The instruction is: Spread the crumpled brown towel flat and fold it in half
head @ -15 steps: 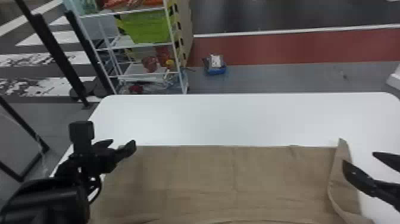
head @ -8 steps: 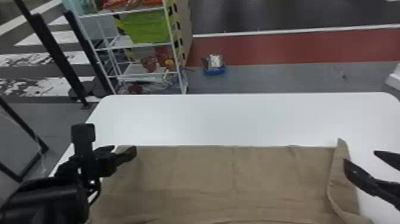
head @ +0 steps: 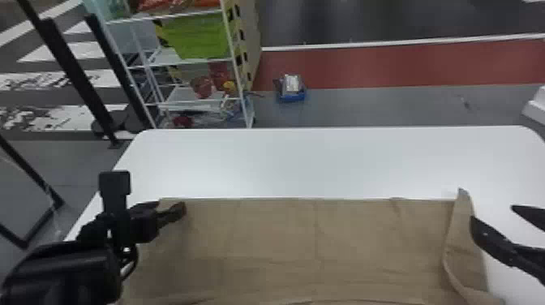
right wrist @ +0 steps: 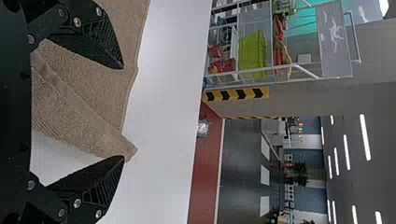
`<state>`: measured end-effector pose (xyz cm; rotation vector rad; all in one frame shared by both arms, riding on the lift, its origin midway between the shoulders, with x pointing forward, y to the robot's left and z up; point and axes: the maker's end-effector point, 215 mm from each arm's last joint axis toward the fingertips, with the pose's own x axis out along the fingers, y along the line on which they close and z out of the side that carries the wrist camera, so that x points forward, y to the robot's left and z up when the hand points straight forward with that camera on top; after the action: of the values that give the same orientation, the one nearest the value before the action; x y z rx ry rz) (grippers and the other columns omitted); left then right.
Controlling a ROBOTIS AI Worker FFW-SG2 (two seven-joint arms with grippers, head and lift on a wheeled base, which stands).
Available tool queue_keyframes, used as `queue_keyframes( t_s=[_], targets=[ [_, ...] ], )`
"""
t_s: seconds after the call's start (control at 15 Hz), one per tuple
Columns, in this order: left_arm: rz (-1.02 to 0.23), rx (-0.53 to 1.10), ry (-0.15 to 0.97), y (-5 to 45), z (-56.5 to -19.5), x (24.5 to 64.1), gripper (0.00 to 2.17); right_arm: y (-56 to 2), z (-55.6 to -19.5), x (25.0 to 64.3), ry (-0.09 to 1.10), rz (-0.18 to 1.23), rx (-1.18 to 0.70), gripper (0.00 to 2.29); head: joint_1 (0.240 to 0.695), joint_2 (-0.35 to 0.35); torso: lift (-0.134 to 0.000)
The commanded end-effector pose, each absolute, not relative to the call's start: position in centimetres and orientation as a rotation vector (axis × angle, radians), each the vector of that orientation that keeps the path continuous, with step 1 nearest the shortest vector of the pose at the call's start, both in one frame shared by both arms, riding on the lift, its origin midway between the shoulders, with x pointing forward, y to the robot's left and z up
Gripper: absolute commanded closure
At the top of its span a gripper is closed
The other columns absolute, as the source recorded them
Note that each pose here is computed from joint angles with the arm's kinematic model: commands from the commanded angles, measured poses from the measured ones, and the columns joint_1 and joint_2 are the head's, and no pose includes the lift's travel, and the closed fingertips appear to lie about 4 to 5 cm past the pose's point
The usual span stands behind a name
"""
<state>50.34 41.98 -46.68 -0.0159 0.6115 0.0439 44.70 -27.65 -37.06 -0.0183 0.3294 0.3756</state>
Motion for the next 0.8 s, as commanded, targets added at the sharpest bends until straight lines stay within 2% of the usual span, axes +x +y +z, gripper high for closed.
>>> queue_keyframes(
  t_s=[0.0, 0.07, 0.2, 0.27, 0.33, 0.53, 0.73],
  targets=[
    [0.046, -0.015, 0.618, 42.2, -46.9, 50.4, 0.42, -27.8, -36.9, 44.7, 0.328, 0.374, -0.022, 0.23, 0.695, 0.167, -0.124],
    [0.046, -0.015, 0.618, 42.2, -46.9, 50.4, 0.54, -27.9, -36.8, 44.7, 0.327, 0.375, -0.022, 0.23, 0.695, 0.167, -0.124],
    [0.047, -0.020, 0.610, 42.2, -46.6, 50.4, 0.61, -27.9, -36.7, 44.7, 0.324, 0.375, -0.024, 0.23, 0.695, 0.167, -0.124],
    [0.045, -0.022, 0.602, 42.1, -46.3, 50.5, 0.73, -27.8, -36.6, 44.8, 0.324, 0.375, -0.025, 0.23, 0.695, 0.167, -0.124],
    [0.046, -0.020, 0.593, 42.0, -45.9, 50.5, 0.99, -27.7, -36.6, 44.9, 0.326, 0.377, -0.021, 0.23, 0.695, 0.167, -0.124],
    [0.038, -0.014, 0.573, 41.7, -44.8, 50.0, 1.02, -26.8, -35.7, 46.1, 0.330, 0.384, -0.018, 0.23, 0.695, 0.166, -0.124],
    [0.031, -0.012, 0.561, 41.2, -44.3, 49.8, 1.02, -25.4, -34.6, 50.1, 0.316, 0.357, -0.080, 0.23, 0.695, 0.166, -0.124]
  ],
)
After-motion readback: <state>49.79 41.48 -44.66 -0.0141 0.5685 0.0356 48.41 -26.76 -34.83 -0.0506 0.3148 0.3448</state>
